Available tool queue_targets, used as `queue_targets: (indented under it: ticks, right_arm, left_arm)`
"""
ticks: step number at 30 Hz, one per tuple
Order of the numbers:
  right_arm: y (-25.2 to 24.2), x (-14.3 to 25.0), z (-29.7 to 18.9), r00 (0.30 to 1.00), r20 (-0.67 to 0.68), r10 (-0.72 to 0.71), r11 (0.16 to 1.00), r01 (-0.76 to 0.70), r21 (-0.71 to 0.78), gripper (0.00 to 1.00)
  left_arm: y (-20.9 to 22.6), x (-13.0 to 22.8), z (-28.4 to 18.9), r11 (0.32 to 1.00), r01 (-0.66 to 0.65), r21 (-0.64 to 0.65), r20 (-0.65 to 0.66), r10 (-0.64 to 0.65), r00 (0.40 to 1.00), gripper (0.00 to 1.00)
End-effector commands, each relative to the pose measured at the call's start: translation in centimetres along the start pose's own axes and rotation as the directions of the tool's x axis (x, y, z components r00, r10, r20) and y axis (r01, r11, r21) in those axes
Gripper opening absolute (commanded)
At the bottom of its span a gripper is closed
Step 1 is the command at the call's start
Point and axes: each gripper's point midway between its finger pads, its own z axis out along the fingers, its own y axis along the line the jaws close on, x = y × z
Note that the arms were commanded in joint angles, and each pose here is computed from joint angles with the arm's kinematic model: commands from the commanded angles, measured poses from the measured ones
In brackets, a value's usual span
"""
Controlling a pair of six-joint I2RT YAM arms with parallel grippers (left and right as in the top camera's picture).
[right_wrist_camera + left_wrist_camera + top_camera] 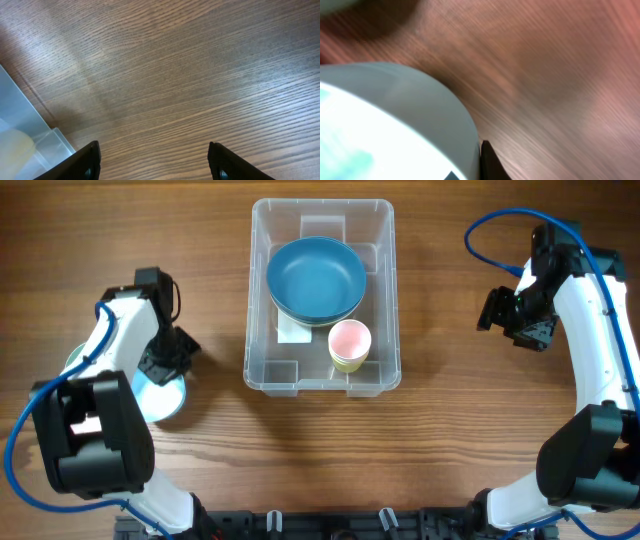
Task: Pack container
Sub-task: 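Move the left gripper to the light-blue bowl and grasp its rim, then carry the light-blue bowl with the left gripper into the container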
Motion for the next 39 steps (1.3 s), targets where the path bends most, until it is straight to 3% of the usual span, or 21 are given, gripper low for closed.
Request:
queue_targets:
  ticks: [1, 3, 7, 13, 20, 30, 31, 33, 35, 39]
  right_arm:
    - [0.4, -0.4, -0.8, 1.0, 0.026, -0.015, 1.0, 0.016, -0.019, 0.69]
    - [0.4, -0.4, -0.8, 1.0, 0.027, -0.014, 1.0, 0.015, -0.019, 0.7]
    - [0.4, -0.4, -0.8, 1.0, 0.025, -0.014, 1.0, 0.014, -0.019, 0.7]
    - [0.5, -0.3, -0.8, 1.0, 0.022, -0.014, 1.0, 0.015, -0.026, 0.7]
    - [0.5, -0.2, -0.7, 1.0, 0.018, -0.014, 1.0, 0.014, -0.026, 0.7]
    - [0.6, -0.2, -0.8, 1.0, 0.016, -0.015, 0.999, 0.015, -0.033, 0.7]
    - [0.6, -0.2, -0.8, 1.0, 0.016, -0.015, 0.999, 0.015, -0.033, 0.7]
    - [0.6, -0.1, -0.8, 1.0, 0.014, -0.015, 0.999, 0.015, -0.032, 0.69]
    - [0.6, -0.1, -0.8, 1.0, 0.014, -0.015, 0.999, 0.015, -0.032, 0.7]
    - [0.6, -0.1, -0.8, 1.0, 0.013, -0.014, 0.999, 0.015, -0.032, 0.7]
  left_arm:
    - [-3.4, -0.5, -8.4, 0.987, -0.098, 0.128, 0.152, 0.078, 0.985, 0.04]
    - [-5.8, 1.1, -13.8, 0.96, -0.188, 0.206, 0.223, 0.141, 0.964, 0.04]
    - [-10.3, 5.4, -20.1, 0.878, -0.37, 0.303, 0.334, 0.265, 0.904, 0.04]
    - [-16.5, 14.6, -21.6, 0.723, -0.615, 0.316, 0.413, 0.479, 0.775, 0.04]
    - [-19.0, 16.4, -16.5, 0.816, -0.506, 0.278, 0.274, 0.437, 0.857, 0.04]
    - [-19.6, 16.4, -10.7, 0.85, -0.502, 0.16, 0.176, 0.475, 0.862, 0.04]
    - [-19.6, 16.4, -10.4, 0.852, -0.501, 0.153, 0.169, 0.477, 0.862, 0.07]
    - [-19.6, 16.4, -10.2, 0.852, -0.502, 0.147, 0.165, 0.479, 0.862, 0.3]
    - [-19.6, 16.4, -10.2, 0.852, -0.502, 0.149, 0.166, 0.479, 0.862, 0.4]
    - [-19.1, 15.4, -11.2, 0.859, -0.484, 0.165, 0.177, 0.457, 0.871, 0.42]
